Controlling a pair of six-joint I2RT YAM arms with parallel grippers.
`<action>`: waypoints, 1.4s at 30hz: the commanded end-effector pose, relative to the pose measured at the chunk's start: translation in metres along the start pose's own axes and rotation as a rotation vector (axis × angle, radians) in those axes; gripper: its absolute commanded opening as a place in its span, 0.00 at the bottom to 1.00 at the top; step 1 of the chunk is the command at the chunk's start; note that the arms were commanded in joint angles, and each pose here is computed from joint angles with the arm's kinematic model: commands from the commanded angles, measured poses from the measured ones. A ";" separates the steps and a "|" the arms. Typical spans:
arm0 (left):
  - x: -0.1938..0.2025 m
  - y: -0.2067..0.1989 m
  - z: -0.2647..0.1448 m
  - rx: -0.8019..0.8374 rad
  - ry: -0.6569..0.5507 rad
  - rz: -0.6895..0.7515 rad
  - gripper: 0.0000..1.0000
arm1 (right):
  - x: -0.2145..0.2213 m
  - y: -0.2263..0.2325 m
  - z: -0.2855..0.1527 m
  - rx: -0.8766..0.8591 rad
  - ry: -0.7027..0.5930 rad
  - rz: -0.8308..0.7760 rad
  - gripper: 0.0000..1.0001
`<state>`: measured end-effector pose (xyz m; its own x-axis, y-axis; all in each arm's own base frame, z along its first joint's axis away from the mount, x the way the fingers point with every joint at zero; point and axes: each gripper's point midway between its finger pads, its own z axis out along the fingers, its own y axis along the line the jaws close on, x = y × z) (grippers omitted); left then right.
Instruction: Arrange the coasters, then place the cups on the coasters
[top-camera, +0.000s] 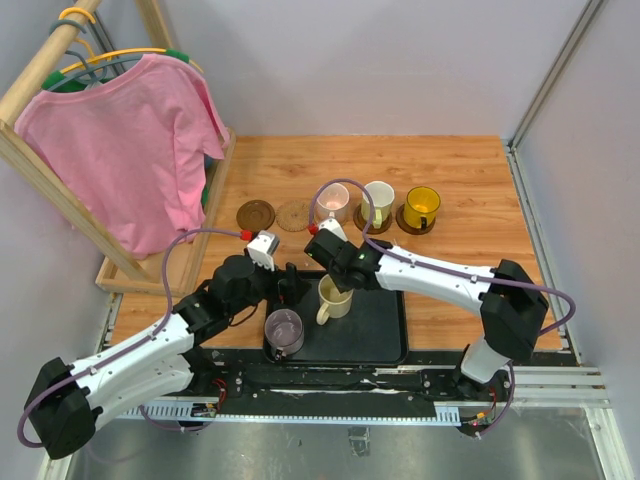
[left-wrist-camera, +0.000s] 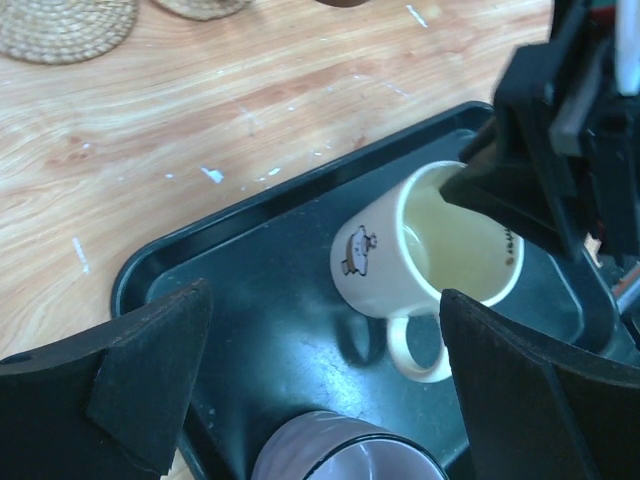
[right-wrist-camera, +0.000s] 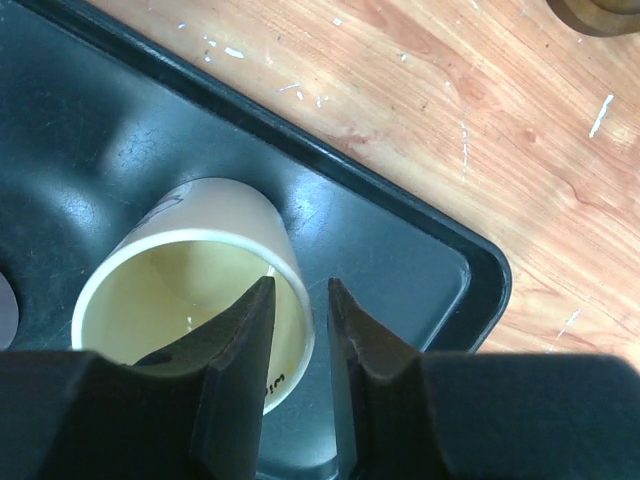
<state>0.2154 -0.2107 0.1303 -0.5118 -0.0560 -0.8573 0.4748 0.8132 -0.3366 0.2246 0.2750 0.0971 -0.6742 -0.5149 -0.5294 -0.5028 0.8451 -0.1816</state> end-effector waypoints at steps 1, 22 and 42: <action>-0.004 -0.027 -0.001 0.147 -0.005 0.046 1.00 | -0.010 -0.013 -0.006 0.024 -0.023 0.078 0.33; 0.045 -0.069 0.017 0.146 0.304 0.251 1.00 | -0.013 -0.129 -0.088 0.354 -0.318 0.337 0.75; 0.071 -0.057 0.042 0.080 0.373 0.283 0.82 | 0.001 -0.141 -0.088 0.385 -0.365 0.383 0.78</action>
<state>0.1746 -0.2739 0.0612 -0.6057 0.4068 -0.6839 0.6668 0.7285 -0.1571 0.2426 0.1454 0.1959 -0.5123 -0.1679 -0.8423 -0.0270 0.9834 -0.1796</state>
